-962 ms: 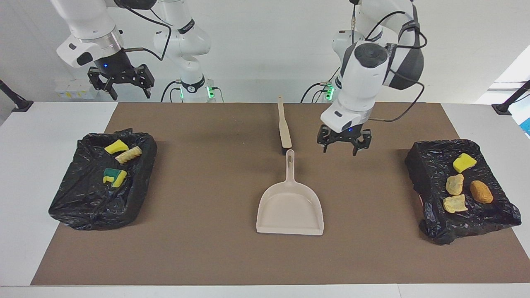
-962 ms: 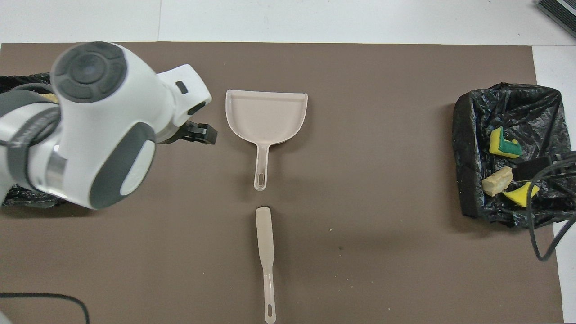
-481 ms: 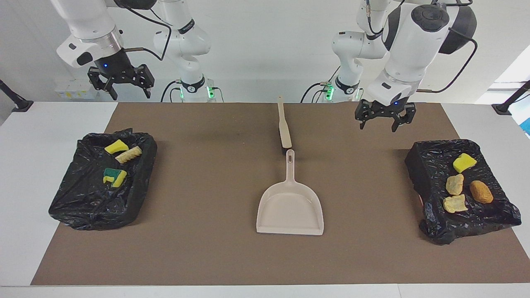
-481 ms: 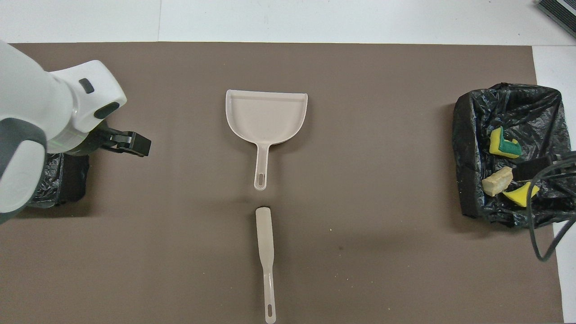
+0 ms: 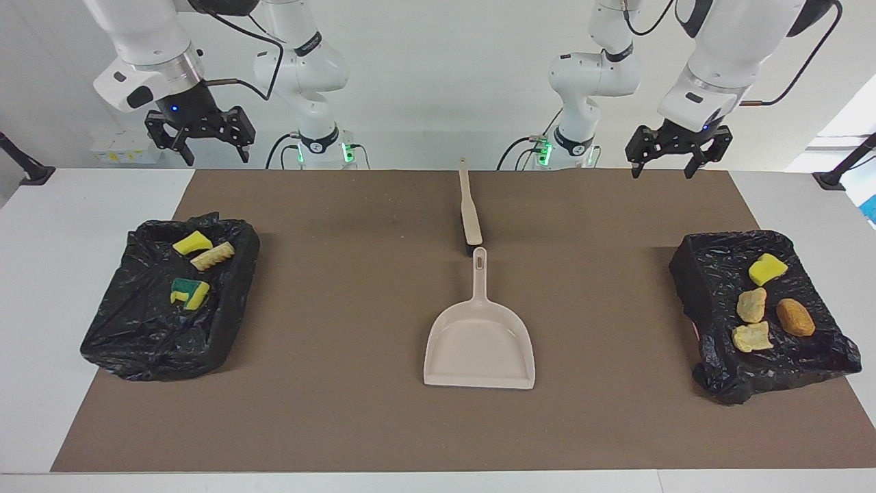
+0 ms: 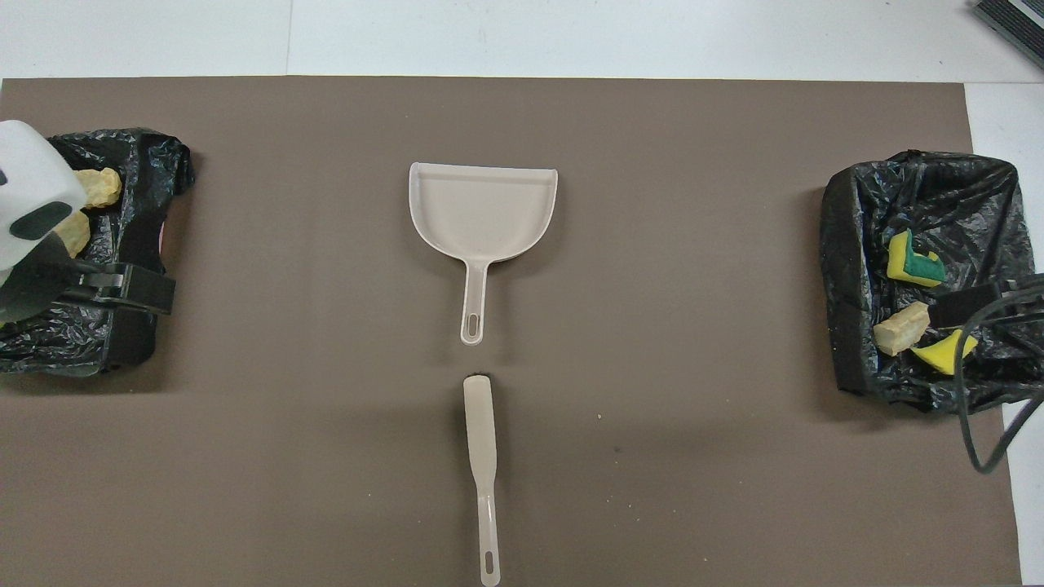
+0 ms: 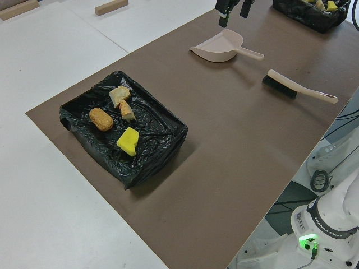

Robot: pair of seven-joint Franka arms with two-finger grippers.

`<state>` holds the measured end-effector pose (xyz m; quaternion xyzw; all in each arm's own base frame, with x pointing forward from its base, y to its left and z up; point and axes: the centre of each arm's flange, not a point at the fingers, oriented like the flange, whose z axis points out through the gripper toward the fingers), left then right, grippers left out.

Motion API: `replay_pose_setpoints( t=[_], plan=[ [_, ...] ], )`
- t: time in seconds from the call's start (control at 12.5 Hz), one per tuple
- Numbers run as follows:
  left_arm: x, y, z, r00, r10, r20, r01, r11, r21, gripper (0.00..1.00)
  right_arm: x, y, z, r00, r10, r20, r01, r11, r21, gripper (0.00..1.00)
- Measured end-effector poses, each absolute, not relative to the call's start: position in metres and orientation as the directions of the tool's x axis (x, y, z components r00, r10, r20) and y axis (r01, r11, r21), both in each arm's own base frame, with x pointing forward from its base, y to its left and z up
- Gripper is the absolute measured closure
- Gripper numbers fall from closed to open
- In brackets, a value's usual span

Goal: Sweep and dump trash in bin

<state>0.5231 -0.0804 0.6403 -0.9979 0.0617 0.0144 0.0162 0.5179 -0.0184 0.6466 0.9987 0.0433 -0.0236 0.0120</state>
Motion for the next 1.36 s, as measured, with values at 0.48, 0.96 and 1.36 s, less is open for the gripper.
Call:
replay_pose_setpoints(
  t=[0.48, 0.96, 1.36],
  plan=[
    [0.53, -0.056, 0.648, 0.992, -0.124, -0.016, -0.124, -0.992, 0.0, 0.0, 0.518, -0.018, 0.647, 0.995, 0.086, -0.048, 0.087, -0.996, 0.022, 0.0],
    [0.53, -0.057, 0.652, 0.989, -0.147, -0.011, -0.147, -0.989, -0.001, 0.0, 0.518, -0.018, 0.647, 0.995, 0.086, -0.048, 0.087, -0.996, 0.022, 0.0],
    [0.532, -0.054, 0.65, 0.99, -0.143, -0.016, -0.143, -0.99, -0.003, 0.0, 0.518, -0.018, 0.647, 0.995, 0.086, -0.048, 0.087, -0.996, 0.022, 0.0]
  ],
)
